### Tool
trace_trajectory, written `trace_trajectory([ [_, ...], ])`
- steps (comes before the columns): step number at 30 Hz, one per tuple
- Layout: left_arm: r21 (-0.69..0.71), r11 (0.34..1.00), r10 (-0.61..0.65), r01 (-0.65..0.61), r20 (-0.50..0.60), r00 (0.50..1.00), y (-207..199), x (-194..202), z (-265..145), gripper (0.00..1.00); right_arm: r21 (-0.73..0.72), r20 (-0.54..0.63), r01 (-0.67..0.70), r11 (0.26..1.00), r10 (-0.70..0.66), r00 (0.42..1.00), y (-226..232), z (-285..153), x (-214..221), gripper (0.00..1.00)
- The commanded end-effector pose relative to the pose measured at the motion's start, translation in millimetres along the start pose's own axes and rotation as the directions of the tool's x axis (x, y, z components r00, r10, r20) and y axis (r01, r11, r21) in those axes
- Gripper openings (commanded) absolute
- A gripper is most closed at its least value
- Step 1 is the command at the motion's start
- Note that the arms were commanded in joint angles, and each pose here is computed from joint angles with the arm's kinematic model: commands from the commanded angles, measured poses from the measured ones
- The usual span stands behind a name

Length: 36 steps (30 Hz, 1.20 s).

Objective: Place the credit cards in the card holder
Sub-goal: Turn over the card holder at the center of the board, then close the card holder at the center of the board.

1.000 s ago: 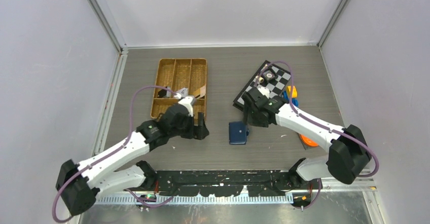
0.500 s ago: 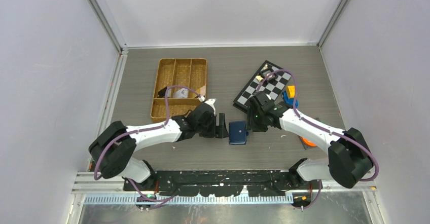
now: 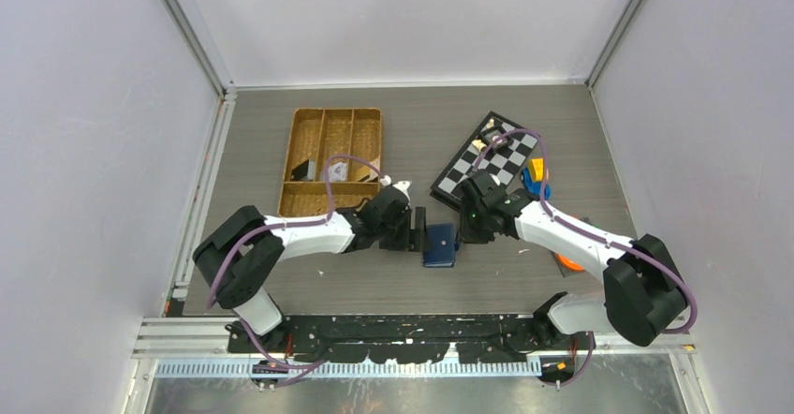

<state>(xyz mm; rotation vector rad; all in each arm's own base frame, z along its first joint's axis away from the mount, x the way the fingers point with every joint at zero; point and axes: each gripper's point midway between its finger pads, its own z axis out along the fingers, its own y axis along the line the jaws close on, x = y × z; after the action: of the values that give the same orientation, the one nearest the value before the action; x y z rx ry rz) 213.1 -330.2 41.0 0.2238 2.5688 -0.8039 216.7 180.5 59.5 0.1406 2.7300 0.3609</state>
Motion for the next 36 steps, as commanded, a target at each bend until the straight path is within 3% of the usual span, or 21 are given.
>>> trace_trajectory([
  [1,0.051,0.998,0.031,-0.033,0.039,0.999,-18,-18,4,0.71,0.009,0.022,0.006,1.000,-0.007,1.000,-2,4,-5,0.27],
  [11,0.041,0.999,0.035,-0.035,-0.007,0.999,-14,-8,18,0.67,-0.004,0.034,-0.005,1.000,0.005,0.999,-2,0,-5,0.14],
  [25,-0.137,0.981,0.122,-0.139,-0.125,0.985,11,22,28,0.45,-0.125,0.043,-0.008,0.992,0.014,0.999,14,-6,-1,0.01],
  [36,-0.194,0.969,0.123,-0.151,-0.150,0.981,24,32,30,0.35,-0.229,-0.002,-0.008,0.973,0.008,1.000,31,16,8,0.01],
])
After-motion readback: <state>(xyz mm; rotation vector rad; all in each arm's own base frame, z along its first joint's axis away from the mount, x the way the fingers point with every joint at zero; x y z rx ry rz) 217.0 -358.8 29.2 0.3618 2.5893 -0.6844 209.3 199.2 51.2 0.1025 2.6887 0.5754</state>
